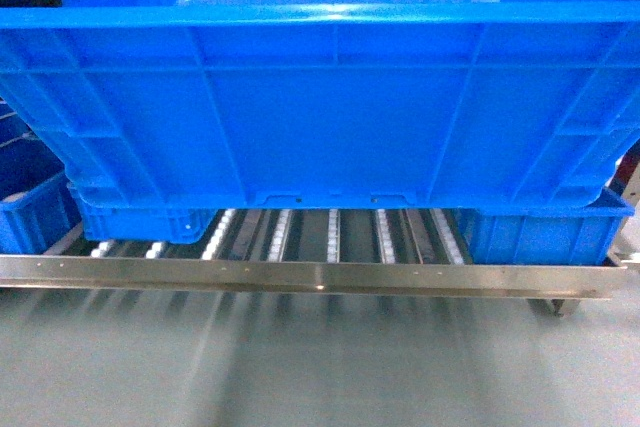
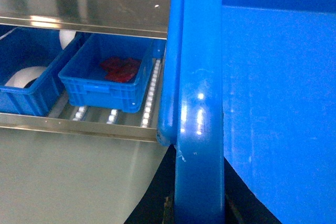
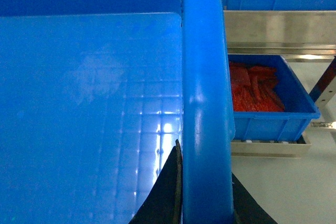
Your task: Place box next to blue box on left shelf
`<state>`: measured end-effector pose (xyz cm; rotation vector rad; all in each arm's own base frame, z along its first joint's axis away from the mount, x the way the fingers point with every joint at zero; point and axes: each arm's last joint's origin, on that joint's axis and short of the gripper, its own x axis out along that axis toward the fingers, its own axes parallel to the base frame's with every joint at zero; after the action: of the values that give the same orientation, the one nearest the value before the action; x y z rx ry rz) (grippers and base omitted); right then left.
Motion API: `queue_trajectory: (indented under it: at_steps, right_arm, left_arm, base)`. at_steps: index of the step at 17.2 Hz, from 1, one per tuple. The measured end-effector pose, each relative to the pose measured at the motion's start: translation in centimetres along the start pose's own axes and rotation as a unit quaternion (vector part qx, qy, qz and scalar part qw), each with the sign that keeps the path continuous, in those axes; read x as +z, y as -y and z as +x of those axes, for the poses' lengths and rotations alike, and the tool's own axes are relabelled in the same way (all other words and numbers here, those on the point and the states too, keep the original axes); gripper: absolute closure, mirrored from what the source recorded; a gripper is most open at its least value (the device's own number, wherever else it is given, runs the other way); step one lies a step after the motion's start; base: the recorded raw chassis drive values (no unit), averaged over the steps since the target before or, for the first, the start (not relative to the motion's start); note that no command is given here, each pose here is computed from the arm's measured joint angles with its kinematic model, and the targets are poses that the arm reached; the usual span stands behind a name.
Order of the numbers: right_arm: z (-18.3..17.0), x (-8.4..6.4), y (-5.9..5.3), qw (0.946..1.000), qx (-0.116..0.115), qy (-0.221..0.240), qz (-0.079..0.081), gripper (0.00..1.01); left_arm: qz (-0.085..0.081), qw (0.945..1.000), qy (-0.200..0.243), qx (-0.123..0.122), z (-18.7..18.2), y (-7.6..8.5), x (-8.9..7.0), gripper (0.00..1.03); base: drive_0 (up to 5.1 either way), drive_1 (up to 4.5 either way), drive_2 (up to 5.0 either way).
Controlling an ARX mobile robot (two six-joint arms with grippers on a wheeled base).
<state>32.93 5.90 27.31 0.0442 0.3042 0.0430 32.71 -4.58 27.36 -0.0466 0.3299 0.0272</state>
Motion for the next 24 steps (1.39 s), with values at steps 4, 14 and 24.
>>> queue_trajectory:
  at_steps: [4,14,24]
  right_arm:
    - [0.00,-0.02,0.00,1.0000,0.000,-0.001,0.000,0.93]
    - [0.02,-0.01,-0.03,1.0000,0.001,0.000,0.000,0.93]
    - [0.02,-0.02,-0.03,1.0000,0.001,0.000,0.000,0.93]
  left_arm:
    - [0.000,1.0000,-0.001,0.000,0.00,0.00,-0.03,0.95]
    - [0.000,1.0000,0.000,0.001,-0.06,-0.07,0.05,0.95]
    - [0.000,1.0000,0.000,0.001,-0.06,-0.07,0.04,0.95]
  base:
    - [-4.9,2.47,2.5]
    - [-4.9,2.46,2.5]
    - [-4.9,2.46,2.5]
